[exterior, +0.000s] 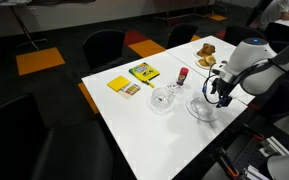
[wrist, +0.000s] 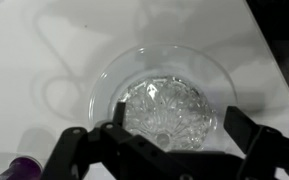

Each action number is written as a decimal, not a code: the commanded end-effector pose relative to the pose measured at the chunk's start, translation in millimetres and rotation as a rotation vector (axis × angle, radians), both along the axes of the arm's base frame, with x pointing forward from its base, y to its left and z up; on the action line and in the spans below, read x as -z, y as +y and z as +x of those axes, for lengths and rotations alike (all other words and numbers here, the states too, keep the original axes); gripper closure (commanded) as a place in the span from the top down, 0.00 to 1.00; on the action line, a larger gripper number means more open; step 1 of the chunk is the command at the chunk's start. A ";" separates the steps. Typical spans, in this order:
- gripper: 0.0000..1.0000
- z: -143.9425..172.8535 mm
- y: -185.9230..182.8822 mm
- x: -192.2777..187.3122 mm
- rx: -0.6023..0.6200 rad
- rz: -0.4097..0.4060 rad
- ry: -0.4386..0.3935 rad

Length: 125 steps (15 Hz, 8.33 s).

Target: Cover the glass jar with the glass lid

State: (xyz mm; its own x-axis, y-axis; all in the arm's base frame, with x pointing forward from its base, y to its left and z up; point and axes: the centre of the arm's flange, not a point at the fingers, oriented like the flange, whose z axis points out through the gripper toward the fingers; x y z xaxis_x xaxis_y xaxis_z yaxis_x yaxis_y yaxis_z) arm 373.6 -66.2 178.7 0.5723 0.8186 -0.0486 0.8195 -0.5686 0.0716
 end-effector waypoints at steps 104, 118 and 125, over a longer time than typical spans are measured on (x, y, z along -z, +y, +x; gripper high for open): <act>0.63 17.4 11.5 20.0 0.285 0.030 -0.111; 0.08 31.2 19.8 22.3 0.225 0.020 -0.123; 0.04 29.5 22.4 21.4 0.217 0.033 -0.124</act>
State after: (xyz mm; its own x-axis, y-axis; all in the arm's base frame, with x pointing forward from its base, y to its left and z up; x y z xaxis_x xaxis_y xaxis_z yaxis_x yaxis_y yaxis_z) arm 404.3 -44.4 163.2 0.7346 0.6765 0.0531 0.6647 -0.7331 0.1440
